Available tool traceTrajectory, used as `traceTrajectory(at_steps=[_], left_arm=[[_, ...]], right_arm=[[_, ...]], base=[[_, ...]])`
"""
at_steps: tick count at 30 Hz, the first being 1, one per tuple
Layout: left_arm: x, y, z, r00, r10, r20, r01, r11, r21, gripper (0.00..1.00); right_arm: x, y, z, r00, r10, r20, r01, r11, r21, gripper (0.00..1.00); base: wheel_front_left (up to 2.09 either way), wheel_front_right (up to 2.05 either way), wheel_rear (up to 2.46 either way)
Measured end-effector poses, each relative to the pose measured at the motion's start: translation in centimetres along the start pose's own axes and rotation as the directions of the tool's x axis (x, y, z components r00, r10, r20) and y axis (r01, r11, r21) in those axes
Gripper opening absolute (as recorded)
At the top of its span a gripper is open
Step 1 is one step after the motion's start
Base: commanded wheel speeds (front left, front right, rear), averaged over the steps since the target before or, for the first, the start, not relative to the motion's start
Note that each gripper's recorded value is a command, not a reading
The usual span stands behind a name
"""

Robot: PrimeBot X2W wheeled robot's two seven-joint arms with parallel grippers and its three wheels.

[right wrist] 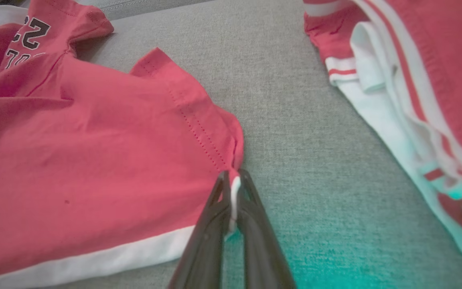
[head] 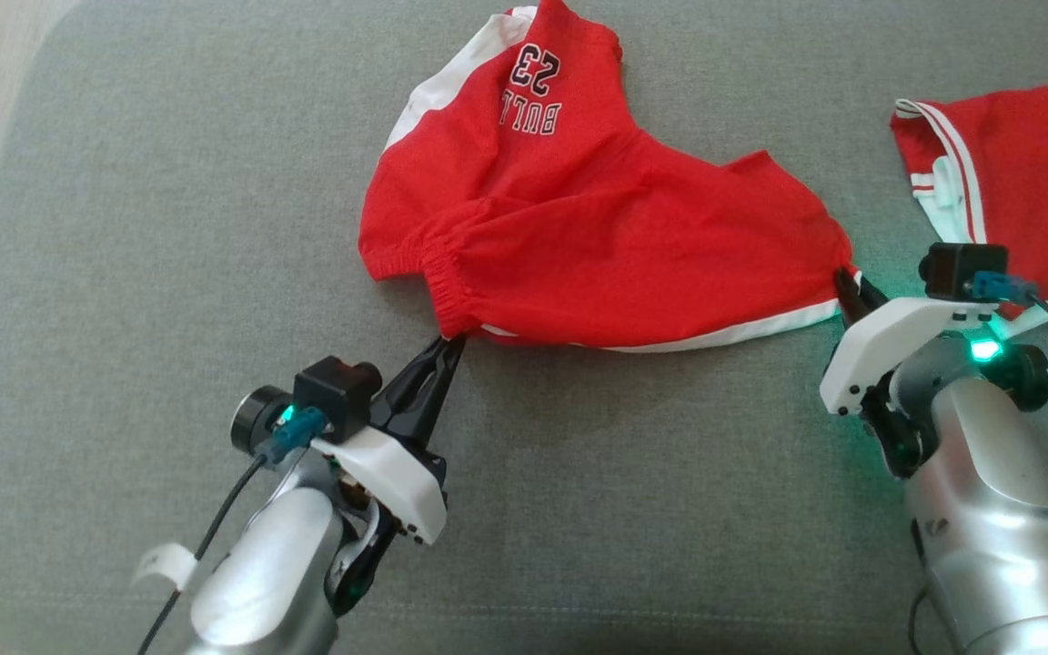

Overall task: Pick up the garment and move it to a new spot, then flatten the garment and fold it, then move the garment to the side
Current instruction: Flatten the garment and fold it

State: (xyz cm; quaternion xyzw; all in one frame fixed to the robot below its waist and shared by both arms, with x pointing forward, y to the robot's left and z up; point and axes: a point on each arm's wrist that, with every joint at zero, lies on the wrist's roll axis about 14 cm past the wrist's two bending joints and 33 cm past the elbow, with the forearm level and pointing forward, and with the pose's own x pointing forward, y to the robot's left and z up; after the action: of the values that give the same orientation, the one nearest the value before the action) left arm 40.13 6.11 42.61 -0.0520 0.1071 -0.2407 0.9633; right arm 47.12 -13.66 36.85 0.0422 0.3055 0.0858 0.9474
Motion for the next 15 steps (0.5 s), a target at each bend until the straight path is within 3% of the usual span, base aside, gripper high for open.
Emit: traceTrajectory(at_steps=[7, 10, 15], left_arm=[[-0.3, 0.4, 1.1, 1.000, -0.003, 0.022, 0.002, 0.999, 0.042, 0.00], [-0.2, 0.5, 3.0, 0.998, -0.018, 0.054, 0.013, 0.997, 0.081, 0.00], [-0.3, 0.4, 8.1, 0.988, -0.042, 0.146, 0.021, 0.990, 0.141, 0.00]], right_arm=[[-0.9, 1.4, 3.1, 0.993, 0.049, 0.105, -0.053, 0.998, 0.040, 0.00], [-1.8, 2.9, 7.6, 0.971, 0.095, 0.221, -0.107, 0.993, 0.042, 0.00], [-5.3, 4.5, 16.0, 0.894, 0.146, 0.423, -0.157, 0.988, -0.010, 0.00]], base=[[0.00, 0.00, 0.00], [0.00, 0.00, 0.00], [0.00, 0.00, 0.00]])
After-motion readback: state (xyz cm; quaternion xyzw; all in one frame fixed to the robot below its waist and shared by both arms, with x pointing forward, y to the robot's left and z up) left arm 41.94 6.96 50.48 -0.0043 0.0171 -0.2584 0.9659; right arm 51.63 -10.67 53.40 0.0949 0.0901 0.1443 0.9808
